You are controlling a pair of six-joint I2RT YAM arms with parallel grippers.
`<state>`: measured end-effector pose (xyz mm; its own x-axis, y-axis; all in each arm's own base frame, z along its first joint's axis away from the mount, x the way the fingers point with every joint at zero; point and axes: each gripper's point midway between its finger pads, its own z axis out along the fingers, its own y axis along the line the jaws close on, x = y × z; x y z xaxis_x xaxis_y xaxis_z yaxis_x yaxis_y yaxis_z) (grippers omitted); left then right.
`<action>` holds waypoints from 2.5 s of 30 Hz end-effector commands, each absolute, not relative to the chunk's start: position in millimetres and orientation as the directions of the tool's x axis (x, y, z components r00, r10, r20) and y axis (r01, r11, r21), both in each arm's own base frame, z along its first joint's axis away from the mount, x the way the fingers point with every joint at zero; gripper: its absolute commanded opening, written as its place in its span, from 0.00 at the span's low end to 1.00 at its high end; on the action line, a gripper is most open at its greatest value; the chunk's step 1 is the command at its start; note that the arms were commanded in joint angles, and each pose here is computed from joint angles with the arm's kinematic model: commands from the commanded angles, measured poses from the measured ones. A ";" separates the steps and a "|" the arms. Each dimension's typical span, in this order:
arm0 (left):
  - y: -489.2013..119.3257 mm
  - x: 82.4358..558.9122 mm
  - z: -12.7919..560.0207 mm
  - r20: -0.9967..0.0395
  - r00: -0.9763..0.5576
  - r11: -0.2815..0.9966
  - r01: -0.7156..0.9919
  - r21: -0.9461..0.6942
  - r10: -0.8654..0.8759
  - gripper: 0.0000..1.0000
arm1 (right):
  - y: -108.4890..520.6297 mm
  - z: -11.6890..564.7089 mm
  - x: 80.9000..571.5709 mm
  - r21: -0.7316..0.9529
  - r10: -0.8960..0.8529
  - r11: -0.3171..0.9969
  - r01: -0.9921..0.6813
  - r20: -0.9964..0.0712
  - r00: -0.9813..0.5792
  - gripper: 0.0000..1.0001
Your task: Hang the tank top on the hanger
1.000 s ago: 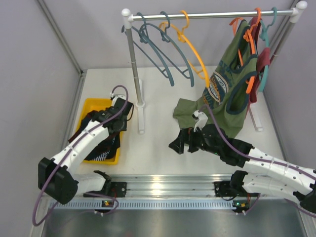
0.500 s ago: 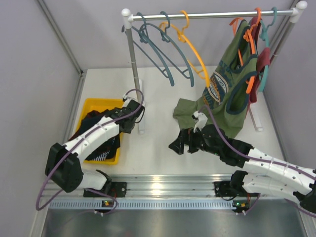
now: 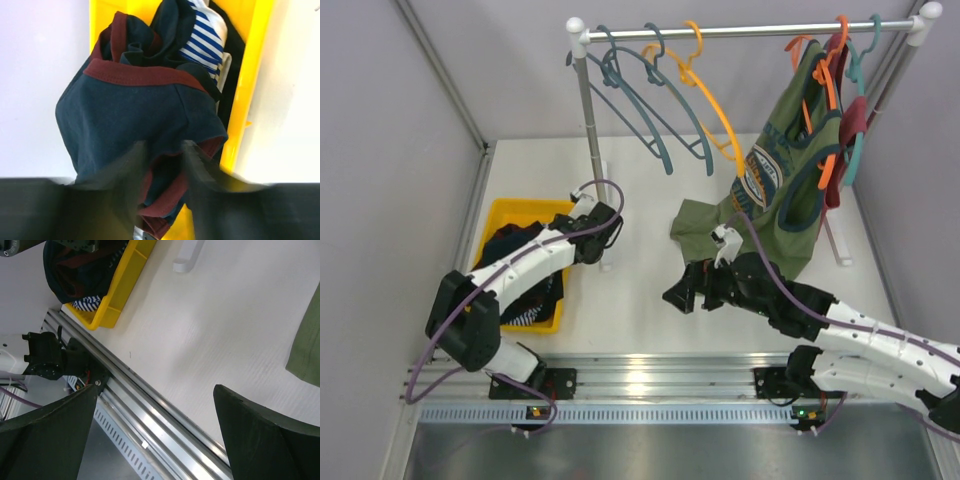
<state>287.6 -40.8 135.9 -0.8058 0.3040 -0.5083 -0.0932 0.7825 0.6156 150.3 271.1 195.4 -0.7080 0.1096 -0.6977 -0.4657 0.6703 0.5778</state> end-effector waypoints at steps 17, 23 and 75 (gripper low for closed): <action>-57.0 287.6 272.4 -0.754 -0.643 0.914 -0.215 0.343 0.132 0.00 | 300.7 221.1 148.0 0.597 0.119 0.586 -0.548 -0.732 -0.671 1.00; -64.8 272.0 327.0 -0.843 -0.537 0.974 -0.189 0.127 0.006 0.00 | 346.3 229.7 148.8 0.570 0.084 0.567 -0.595 -0.758 -0.647 1.00; -63.9 224.2 565.2 -0.946 -0.008 0.942 0.091 -0.323 -0.324 0.00 | 420.3 434.6 220.4 0.263 0.211 0.613 -0.745 -0.963 -0.167 0.00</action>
<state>226.9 -58.8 513.0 -0.1643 -0.2496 -0.9543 -0.0054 0.9677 -0.2522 221.6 464.0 352.6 -0.2803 0.0927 -0.9554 -0.7549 0.5935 0.2790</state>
